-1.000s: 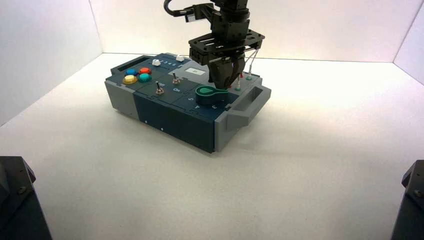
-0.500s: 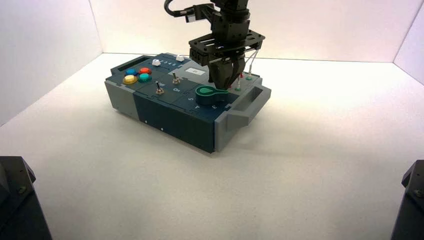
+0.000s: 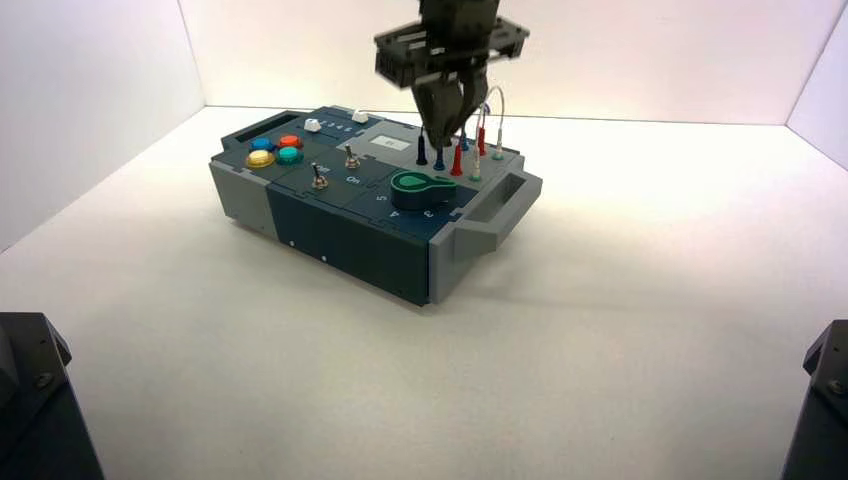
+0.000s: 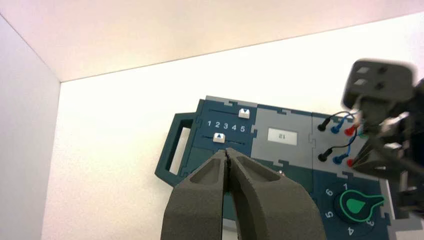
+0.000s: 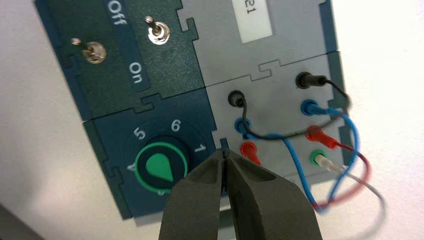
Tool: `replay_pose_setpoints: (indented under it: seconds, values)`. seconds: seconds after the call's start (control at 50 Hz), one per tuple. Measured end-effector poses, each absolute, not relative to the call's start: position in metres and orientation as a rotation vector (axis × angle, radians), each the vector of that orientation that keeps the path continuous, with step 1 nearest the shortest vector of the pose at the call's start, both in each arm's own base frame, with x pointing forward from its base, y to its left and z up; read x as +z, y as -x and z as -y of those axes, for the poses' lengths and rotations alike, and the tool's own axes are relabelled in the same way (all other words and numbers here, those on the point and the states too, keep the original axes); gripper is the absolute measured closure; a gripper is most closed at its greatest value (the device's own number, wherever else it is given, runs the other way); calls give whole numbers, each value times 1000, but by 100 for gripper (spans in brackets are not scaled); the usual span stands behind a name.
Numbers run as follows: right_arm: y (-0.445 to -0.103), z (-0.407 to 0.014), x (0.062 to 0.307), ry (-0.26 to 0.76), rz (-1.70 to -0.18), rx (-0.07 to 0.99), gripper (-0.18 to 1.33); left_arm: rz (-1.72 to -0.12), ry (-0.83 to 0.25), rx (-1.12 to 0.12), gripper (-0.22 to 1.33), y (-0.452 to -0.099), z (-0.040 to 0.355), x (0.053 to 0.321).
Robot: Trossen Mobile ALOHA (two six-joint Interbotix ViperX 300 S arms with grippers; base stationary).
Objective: Turn the knob to position 2.
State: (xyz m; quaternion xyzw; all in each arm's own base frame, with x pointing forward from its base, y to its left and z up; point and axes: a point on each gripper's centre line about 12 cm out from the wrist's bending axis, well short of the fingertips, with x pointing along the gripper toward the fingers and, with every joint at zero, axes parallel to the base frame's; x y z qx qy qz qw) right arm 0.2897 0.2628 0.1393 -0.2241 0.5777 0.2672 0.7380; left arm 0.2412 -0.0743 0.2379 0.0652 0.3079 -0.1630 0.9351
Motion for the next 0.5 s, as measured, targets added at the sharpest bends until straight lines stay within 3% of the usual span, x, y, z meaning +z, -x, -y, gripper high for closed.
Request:
replay_pose_setpoints:
  seconds: [0.36,0.5]
  values:
    - [-276,-251,187,480,-1254,586,129,-641,-136,-336,128,-240,74,237]
    - [-272,-248,194,474,-1267,585,129,-643,-136,-336,128,-240,74,237]
